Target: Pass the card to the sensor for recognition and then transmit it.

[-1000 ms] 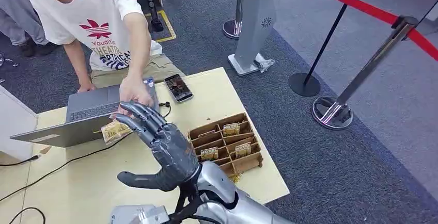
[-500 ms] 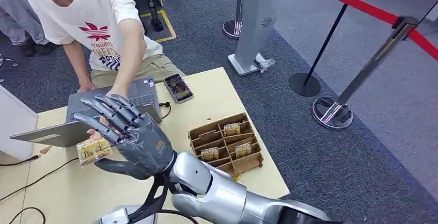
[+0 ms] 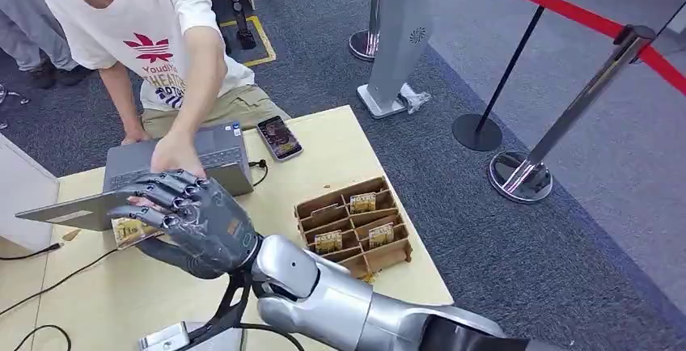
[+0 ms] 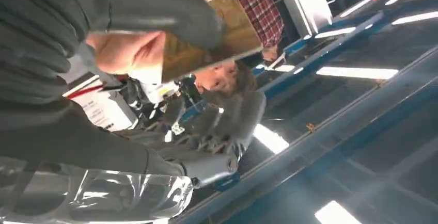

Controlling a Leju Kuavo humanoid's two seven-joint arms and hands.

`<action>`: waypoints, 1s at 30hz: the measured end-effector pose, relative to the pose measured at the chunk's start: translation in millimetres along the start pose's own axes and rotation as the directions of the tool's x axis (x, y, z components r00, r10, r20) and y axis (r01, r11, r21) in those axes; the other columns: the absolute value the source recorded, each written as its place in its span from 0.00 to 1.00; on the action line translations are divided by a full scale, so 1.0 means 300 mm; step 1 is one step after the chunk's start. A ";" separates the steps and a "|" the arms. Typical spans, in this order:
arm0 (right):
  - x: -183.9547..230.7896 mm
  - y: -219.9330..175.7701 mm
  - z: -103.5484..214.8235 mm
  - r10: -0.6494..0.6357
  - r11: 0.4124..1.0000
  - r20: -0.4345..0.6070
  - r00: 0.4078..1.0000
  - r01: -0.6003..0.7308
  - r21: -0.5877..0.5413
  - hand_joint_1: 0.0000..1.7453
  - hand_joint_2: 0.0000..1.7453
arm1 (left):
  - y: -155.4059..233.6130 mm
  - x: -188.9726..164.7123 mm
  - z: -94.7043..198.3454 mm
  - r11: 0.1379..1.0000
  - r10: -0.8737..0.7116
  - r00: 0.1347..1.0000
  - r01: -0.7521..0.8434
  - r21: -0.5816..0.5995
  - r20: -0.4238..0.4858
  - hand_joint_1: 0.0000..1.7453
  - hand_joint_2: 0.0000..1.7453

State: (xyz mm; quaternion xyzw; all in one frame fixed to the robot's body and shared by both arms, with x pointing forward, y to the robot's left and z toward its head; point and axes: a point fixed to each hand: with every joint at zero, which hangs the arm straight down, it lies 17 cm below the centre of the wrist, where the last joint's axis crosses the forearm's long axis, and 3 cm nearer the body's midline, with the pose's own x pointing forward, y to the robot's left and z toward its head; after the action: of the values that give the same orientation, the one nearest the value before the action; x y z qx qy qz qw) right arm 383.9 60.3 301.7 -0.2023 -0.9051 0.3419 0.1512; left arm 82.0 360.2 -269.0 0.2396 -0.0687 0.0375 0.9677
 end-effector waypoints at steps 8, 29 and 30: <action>0.002 0.020 -0.001 -0.026 1.000 0.001 1.000 0.026 0.008 1.00 1.00 | -0.001 -0.009 0.001 1.000 0.017 1.000 -0.017 0.004 -0.012 0.00 1.00; 0.053 0.029 -0.048 -0.362 0.932 -0.065 0.930 0.362 -0.012 1.00 1.00 | -0.025 -0.036 0.011 0.999 0.051 0.998 -0.051 -0.003 -0.024 0.00 1.00; 0.060 0.029 -0.052 -0.391 0.920 -0.068 0.918 0.392 -0.010 1.00 1.00 | -0.025 -0.037 0.011 0.999 0.052 0.998 -0.052 -0.003 -0.026 0.00 1.00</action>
State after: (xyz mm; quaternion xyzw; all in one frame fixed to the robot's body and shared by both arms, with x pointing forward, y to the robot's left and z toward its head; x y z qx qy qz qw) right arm 376.8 83.5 309.4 -0.0286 -0.9208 0.2996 0.2480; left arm 71.4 351.7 -271.4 0.2355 -0.0626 0.0658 0.9676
